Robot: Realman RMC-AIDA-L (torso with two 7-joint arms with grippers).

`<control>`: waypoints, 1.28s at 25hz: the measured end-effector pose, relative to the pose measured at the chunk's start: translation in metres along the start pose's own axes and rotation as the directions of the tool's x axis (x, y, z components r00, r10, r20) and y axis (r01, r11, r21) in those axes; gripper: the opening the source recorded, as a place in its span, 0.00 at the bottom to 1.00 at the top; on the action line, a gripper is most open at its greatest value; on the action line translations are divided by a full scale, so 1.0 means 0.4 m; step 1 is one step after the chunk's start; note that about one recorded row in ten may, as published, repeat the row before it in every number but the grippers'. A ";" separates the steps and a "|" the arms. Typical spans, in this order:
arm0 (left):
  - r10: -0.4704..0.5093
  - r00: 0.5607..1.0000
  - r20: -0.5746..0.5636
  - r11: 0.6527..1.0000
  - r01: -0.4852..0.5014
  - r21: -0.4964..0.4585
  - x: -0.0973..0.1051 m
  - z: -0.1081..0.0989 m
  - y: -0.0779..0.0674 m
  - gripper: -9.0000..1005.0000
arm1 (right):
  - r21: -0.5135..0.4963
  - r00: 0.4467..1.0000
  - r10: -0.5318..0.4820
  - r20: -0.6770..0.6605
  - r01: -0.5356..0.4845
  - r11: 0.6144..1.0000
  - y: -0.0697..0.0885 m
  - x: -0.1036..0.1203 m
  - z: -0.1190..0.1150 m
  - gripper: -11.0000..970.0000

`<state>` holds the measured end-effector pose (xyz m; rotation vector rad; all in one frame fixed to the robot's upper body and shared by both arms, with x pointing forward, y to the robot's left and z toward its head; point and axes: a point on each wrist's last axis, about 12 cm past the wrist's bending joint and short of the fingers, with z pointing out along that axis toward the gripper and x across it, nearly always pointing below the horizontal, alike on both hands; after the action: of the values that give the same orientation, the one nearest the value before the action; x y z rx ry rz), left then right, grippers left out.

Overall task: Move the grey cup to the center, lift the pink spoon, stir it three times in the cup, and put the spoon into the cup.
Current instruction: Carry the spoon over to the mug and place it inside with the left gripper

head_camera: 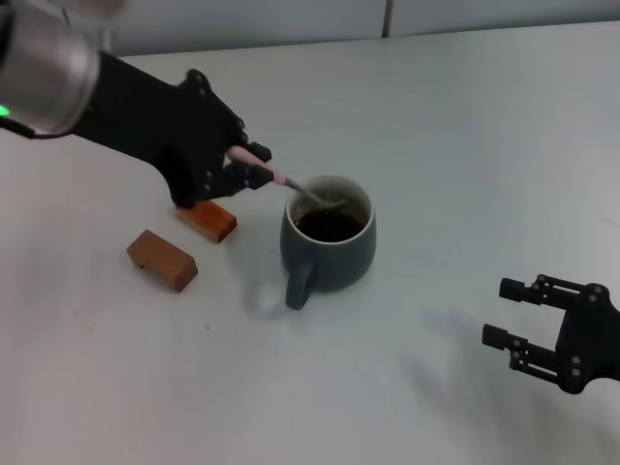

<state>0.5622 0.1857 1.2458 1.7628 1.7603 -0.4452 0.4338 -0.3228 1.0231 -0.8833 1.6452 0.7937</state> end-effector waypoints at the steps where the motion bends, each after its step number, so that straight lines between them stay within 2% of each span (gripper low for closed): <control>1: 0.013 1.000 -0.023 1.000 -0.013 -0.001 -0.007 0.006 0.001 0.15 | -0.001 1.000 0.000 0.000 0.000 1.000 0.000 0.000 0.001 0.63; 2: 0.056 0.996 -0.074 0.998 -0.057 0.000 -0.031 0.024 0.003 0.15 | -0.002 1.000 0.000 0.001 0.000 1.000 0.000 0.000 0.002 0.63; 4: 0.068 0.994 -0.086 0.998 -0.068 0.002 -0.038 0.029 0.003 0.15 | -0.002 1.000 -0.001 0.001 0.001 1.000 -0.001 -0.001 0.002 0.63; 7: 0.135 0.976 -0.172 0.991 -0.136 0.004 -0.072 0.065 0.006 0.15 | -0.003 1.000 -0.002 0.002 0.002 1.000 -0.002 -0.003 0.004 0.63; 14: 0.212 0.937 -0.279 0.977 -0.212 0.034 -0.107 0.115 0.001 0.15 | -0.006 1.000 -0.005 0.004 0.005 1.000 -0.004 -0.005 0.007 0.63; 23: 0.256 0.916 -0.310 0.966 -0.255 0.043 -0.119 0.147 -0.005 0.15 | -0.005 1.000 -0.004 0.002 0.004 1.000 -0.005 -0.005 0.008 0.63; 32: 0.314 0.893 -0.322 0.949 -0.305 0.080 -0.160 0.164 -0.030 0.15 | -0.002 1.000 -0.004 -0.001 0.004 1.000 -0.007 -0.004 0.012 0.63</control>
<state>0.5578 0.0942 1.2334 2.1930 1.6442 -0.0375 0.4388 -0.3200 1.0235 -0.8883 1.6434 0.7926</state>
